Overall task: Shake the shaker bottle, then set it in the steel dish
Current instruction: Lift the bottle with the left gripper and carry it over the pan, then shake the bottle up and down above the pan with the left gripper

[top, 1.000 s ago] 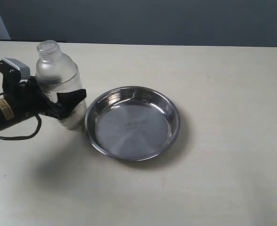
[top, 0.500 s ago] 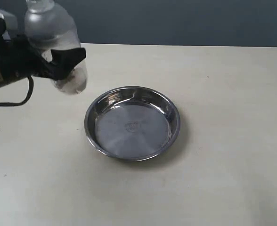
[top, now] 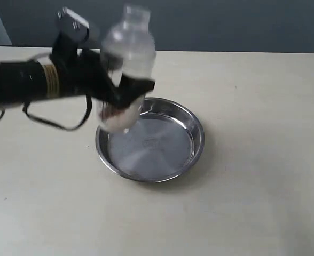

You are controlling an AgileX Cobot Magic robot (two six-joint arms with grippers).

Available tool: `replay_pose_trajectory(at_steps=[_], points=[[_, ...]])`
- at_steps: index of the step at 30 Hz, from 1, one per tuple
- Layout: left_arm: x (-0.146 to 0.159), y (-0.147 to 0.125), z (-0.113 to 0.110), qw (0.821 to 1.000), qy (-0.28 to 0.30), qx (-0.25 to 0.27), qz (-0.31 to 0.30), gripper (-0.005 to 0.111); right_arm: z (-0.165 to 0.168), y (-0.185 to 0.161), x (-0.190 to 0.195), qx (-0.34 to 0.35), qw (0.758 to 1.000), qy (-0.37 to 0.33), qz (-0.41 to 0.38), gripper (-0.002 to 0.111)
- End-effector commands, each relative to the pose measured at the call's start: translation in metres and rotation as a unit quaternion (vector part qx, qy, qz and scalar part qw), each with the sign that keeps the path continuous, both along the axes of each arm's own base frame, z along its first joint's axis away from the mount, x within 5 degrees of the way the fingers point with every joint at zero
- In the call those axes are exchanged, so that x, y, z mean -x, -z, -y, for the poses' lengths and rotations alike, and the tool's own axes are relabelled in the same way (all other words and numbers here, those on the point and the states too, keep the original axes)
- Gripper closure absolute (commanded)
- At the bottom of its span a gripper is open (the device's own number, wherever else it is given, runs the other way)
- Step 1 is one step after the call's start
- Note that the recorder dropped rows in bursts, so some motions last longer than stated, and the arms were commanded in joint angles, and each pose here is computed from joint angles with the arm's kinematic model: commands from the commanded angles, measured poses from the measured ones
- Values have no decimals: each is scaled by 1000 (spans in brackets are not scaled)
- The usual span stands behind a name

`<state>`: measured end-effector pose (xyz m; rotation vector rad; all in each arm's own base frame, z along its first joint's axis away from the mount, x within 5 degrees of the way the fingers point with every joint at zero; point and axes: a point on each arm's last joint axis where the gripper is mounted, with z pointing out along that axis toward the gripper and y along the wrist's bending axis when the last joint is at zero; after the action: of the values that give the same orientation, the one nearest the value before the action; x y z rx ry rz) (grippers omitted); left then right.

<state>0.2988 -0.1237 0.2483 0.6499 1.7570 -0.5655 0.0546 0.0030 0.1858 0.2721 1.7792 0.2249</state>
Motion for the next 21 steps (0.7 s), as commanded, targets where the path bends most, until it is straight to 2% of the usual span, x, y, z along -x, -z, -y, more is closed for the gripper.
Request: replay_pose_trajectory(at_steps=[1,2,3,4,5,6,8,9,10,11,12,14,15,16,17,18,19,20,21], points=[[2,-48,5,997,-41,28,51,107,0,0,0,2,1000,0,6,109],[-5,-7,7,999,-44,-4,-12,107,0,0,0,2,1000,0,6,109],[-8,20,10,997,-46,-12,-57,107,0,0,0,2,1000,0,6,109],[-10,41,12,995,-41,-5,-95,107,0,0,0,2,1000,0,6,109],[-10,44,18,995,-14,14,-103,107,0,0,0,2,1000,0,6,109],[-9,29,23,996,17,36,-76,107,0,0,0,2,1000,0,6,109],[-3,-28,26,997,45,68,6,107,0,0,0,2,1000,0,6,109],[-2,-53,23,996,35,64,46,107,0,0,0,2,1000,0,6,109],[-2,-74,16,996,-5,58,69,107,0,0,0,5,1000,0,6,109],[-4,-75,11,996,-40,68,52,107,0,0,0,4,1000,0,6,109],[-6,-57,12,997,-43,59,26,107,0,0,0,4,1000,0,6,109],[-11,6,17,996,-34,47,-70,107,0,0,0,4,1000,0,6,109],[-7,16,27,991,17,98,-90,107,0,0,0,4,1000,0,6,109],[-2,-7,31,988,63,131,-46,107,0,0,0,4,1000,0,6,109],[2,-32,31,986,81,145,-5,107,0,0,0,4,1000,0,6,109],[5,-60,26,989,64,126,45,107,0,0,0,4,1000,0,6,109],[4,-75,21,993,15,100,58,107,0,0,0,4,1000,0,6,109],[2,-68,20,996,-26,83,32,107,0,0,0,4,1000,0,6,109],[1,-47,24,998,-31,58,-1,107,0,0,0,4,1000,0,6,109]])
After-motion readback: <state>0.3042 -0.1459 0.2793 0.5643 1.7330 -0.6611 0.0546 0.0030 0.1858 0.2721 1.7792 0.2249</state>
